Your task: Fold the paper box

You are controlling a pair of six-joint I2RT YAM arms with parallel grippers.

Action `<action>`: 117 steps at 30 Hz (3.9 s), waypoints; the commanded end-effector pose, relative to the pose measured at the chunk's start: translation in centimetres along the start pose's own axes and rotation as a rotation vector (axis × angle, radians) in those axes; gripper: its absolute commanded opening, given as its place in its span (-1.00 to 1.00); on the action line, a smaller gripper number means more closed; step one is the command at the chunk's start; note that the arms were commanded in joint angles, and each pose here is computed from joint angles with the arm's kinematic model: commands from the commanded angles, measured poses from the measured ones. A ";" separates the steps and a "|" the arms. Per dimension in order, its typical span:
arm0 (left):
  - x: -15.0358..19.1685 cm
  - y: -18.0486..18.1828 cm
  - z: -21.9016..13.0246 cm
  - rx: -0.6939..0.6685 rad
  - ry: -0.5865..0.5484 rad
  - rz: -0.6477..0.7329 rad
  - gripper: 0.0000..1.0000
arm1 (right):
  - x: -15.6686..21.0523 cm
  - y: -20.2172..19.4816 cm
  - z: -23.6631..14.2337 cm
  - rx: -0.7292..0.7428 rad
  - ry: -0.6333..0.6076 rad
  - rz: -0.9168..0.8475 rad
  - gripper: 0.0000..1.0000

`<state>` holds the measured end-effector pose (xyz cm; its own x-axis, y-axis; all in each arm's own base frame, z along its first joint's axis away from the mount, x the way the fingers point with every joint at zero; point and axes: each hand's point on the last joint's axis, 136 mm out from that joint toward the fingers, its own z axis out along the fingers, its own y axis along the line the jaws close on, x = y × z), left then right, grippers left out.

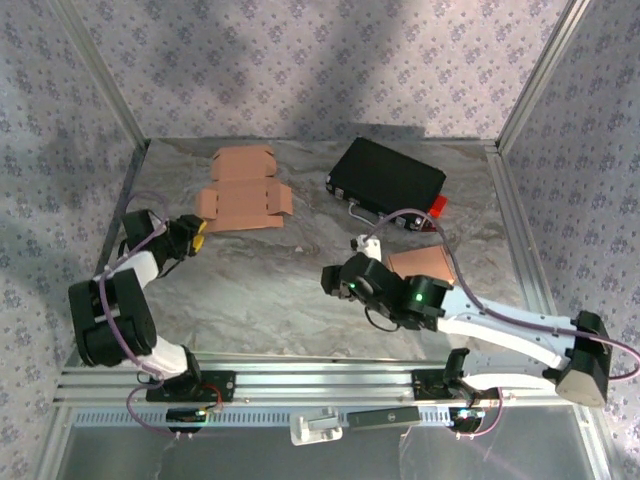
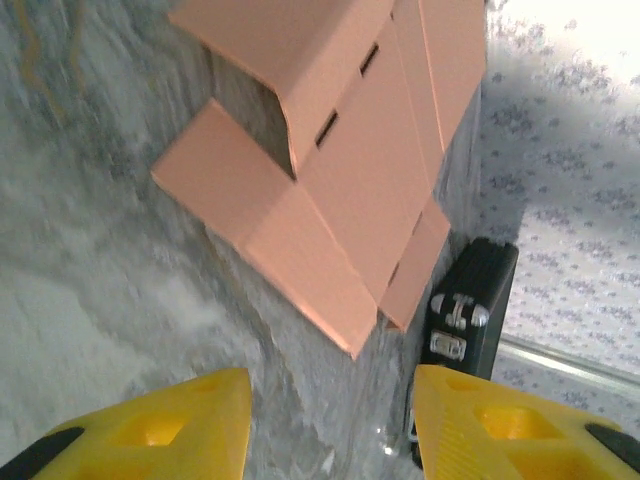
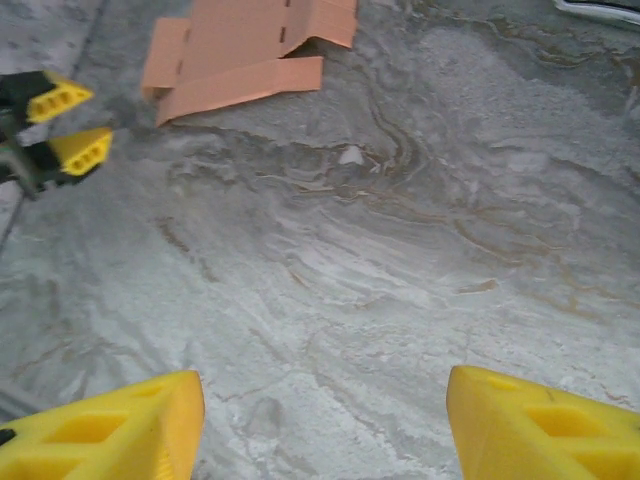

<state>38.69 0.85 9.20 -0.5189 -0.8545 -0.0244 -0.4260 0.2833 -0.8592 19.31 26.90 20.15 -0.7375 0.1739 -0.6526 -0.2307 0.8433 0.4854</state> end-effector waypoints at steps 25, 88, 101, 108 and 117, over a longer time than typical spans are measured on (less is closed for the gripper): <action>-5.5 -0.3 6.8 0.188 -0.080 -0.053 -0.28 | -1.9 0.9 -3.5 -0.229 -0.128 0.147 0.43; 15.8 2.2 -4.1 0.049 -0.281 -0.062 -1.00 | 4.8 4.2 16.2 -0.417 -0.101 0.895 0.37; 16.2 2.7 -4.0 0.042 -0.272 -0.058 -1.00 | 3.2 3.4 19.2 -0.434 -0.111 0.932 0.02; 16.3 2.7 -3.9 0.041 -0.264 -0.056 -1.00 | 2.5 3.9 19.6 -0.456 -0.110 0.939 -0.23; 16.3 2.6 -4.0 0.044 -0.263 -0.053 -1.00 | 2.5 4.8 19.0 -0.461 -0.104 0.943 -0.41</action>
<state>26.61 -11.07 9.47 -0.2975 -0.9494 -0.1002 -0.3902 0.2167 -0.8948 28.51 40.54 8.63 -0.6908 0.7206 0.0595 0.1847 0.0962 0.9781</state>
